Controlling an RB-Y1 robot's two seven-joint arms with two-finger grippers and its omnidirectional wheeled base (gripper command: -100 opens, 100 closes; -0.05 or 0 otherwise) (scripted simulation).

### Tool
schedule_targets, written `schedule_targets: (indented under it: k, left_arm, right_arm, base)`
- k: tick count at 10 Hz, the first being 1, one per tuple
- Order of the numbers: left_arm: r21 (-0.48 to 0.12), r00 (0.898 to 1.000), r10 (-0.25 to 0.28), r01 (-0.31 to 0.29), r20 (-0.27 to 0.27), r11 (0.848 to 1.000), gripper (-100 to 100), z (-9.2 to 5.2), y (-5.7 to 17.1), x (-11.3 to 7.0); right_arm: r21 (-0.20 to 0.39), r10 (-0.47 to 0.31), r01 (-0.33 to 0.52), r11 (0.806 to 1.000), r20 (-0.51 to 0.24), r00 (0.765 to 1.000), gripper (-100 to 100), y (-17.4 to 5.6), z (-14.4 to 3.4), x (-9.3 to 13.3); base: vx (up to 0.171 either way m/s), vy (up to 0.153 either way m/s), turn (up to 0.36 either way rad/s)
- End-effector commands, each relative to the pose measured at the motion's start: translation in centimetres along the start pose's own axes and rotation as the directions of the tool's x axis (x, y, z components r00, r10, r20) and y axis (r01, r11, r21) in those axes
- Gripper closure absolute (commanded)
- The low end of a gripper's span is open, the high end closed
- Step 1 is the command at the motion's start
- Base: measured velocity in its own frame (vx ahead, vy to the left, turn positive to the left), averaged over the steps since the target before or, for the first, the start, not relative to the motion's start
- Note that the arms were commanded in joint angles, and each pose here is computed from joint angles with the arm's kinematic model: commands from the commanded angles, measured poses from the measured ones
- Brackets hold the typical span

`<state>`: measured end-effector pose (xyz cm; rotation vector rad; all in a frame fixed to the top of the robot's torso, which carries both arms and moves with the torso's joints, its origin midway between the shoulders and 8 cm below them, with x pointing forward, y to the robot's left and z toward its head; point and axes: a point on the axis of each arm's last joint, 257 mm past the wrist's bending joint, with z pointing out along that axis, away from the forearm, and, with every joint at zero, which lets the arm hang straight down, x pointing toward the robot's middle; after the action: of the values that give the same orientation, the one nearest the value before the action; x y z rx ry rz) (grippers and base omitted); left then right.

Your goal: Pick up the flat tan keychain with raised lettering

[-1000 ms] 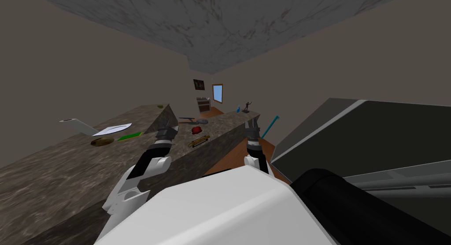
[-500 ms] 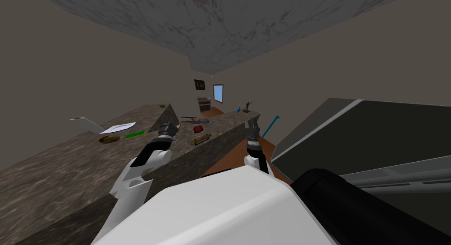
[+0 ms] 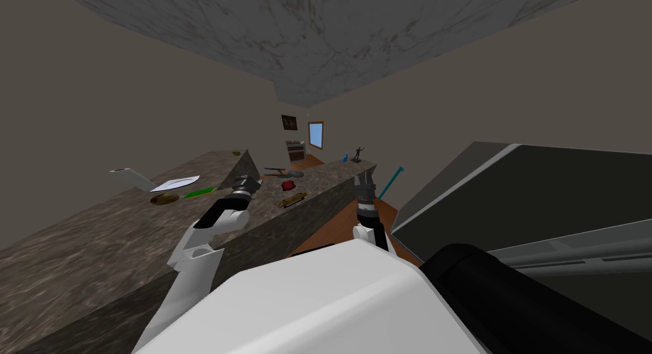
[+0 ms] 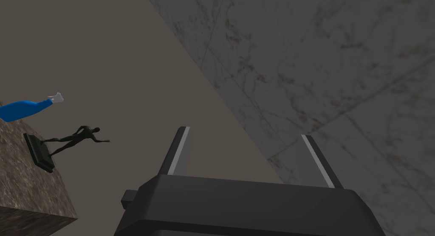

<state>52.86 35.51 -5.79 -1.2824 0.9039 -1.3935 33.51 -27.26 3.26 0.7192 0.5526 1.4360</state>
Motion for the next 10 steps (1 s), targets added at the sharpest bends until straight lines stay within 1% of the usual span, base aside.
schedule_targets:
  k: [1, 2, 3, 5, 6, 7, 8, 10]
  left_arm:
    - [-0.039, 1.000, -0.018, 0.019, 0.012, 0.999, -100, 0.5, 0.7, -0.3]
    - [-0.054, 1.000, -0.018, 0.019, 0.017, 0.998, -100, 0.5, 1.1, -0.5]
    - [-0.073, 0.998, -0.050, 0.052, 0.024, 0.996, -100, 1.7, 1.1, -0.6]
    - [-0.104, 0.998, -0.049, 0.053, 0.035, 0.993, -100, 1.6, 1.9, -0.8]
    - [-0.125, 0.996, -0.080, 0.085, 0.044, 0.988, -100, 2.7, 2.0, -0.9]
    - [-0.153, 0.995, -0.079, 0.086, 0.054, 0.985, -100, 2.6, 2.8, -1.1]
    - [-0.174, 0.992, -0.107, 0.117, 0.066, 0.978, -100, 3.6, 3.0, -1.3]
    - [-0.210, 0.991, -0.104, 0.119, 0.079, 0.970, -100, 3.5, 3.9, -1.4]
  right_arm:
    - [0.000, 0.000, 0.000, 1.000, 0.000, 1.000, 0, 0.0, 0.0, 0.0]
    - [0.000, 0.000, 0.000, 1.000, 0.000, 1.000, 0, 0.0, 0.0, 0.0]
    - [0.000, 0.000, 0.000, 1.000, 0.000, 1.000, 0, 0.0, 0.0, 0.0]
    - [0.000, 0.000, 0.000, 1.000, 0.000, 1.000, 0, 0.0, 0.0, 0.0]
    - [0.000, 0.000, 0.000, 1.000, 0.000, 1.000, 0, 0.0, 0.0, 0.0]
    - [0.000, 0.000, 0.000, 1.000, 0.000, 1.000, 0, 0.0, 0.0, 0.0]
    - [0.000, 0.000, 0.000, 1.000, 0.000, 1.000, 0, 0.0, 0.0, 0.0]
    - [0.000, 0.000, 0.000, 1.000, 0.000, 1.000, 0, 0.0, 0.0, 0.0]
  base:
    - [-0.034, 0.023, -0.001]
    - [-0.008, 0.011, 0.000]
    - [-0.015, 0.014, 0.006]
    - [-0.017, 0.013, -0.001]
    - [-0.020, 0.008, 0.003]
    - [-0.020, 0.009, -0.003]
    - [-0.024, 0.010, -0.003]
    - [-0.014, 0.006, -0.003]
